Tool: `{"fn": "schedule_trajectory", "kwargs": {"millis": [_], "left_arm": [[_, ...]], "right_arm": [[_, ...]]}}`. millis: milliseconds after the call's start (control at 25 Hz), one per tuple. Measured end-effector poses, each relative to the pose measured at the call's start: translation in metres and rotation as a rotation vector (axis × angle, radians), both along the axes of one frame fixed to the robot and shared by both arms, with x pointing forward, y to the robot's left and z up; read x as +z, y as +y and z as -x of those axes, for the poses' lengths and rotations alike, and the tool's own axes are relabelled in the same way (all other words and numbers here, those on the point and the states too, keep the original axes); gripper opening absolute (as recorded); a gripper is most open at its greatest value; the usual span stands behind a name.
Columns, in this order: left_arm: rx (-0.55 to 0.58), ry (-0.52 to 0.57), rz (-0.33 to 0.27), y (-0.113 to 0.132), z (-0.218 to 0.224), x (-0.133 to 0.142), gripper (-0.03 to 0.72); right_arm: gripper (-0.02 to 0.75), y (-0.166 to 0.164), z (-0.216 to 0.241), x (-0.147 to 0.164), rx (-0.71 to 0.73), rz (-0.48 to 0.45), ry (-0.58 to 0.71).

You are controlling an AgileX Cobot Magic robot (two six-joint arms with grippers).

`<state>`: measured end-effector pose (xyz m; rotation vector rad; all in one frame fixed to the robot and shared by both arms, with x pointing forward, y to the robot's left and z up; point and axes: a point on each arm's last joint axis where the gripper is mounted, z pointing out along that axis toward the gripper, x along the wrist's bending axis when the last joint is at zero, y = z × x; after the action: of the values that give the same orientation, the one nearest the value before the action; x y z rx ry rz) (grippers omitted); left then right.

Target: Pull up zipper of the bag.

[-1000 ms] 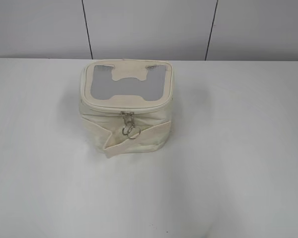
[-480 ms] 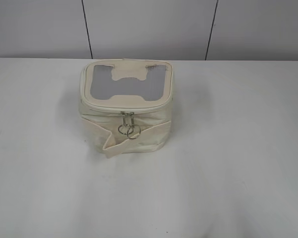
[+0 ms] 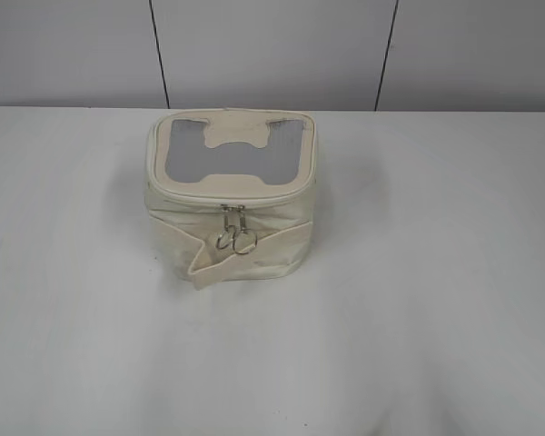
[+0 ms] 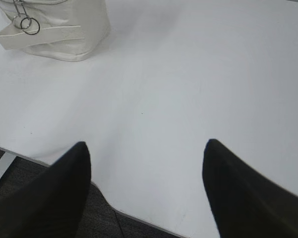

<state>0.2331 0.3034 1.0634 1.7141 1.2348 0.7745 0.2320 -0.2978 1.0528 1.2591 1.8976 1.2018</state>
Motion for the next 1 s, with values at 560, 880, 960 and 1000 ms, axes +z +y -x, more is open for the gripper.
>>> {"fn": "schedule_trajectory", "kwargs": {"millis": [560,880,960,1000], "left_arm": [[0.244,-0.029,0.006,-0.0012,0.0045,0.0002,0.427],[0.249,-0.031,0.006,-0.0012,0.0045,0.0003,0.427],[0.249,-0.031,0.006,-0.0012,0.0045,0.0003,0.427],[0.249,-0.031,0.006,-0.0012,0.0045,0.0003,0.427]], "right_arm": [[0.526,0.002,-0.0013,0.0002,-0.342,0.001,-0.003],[0.526,0.0019,-0.0013,0.0003,-0.345,0.0,-0.004],[0.526,0.0019,-0.0013,0.0003,-0.345,0.0,-0.004],[0.526,0.0019,-0.0013,0.0003,-0.345,0.0,-0.004]]}}
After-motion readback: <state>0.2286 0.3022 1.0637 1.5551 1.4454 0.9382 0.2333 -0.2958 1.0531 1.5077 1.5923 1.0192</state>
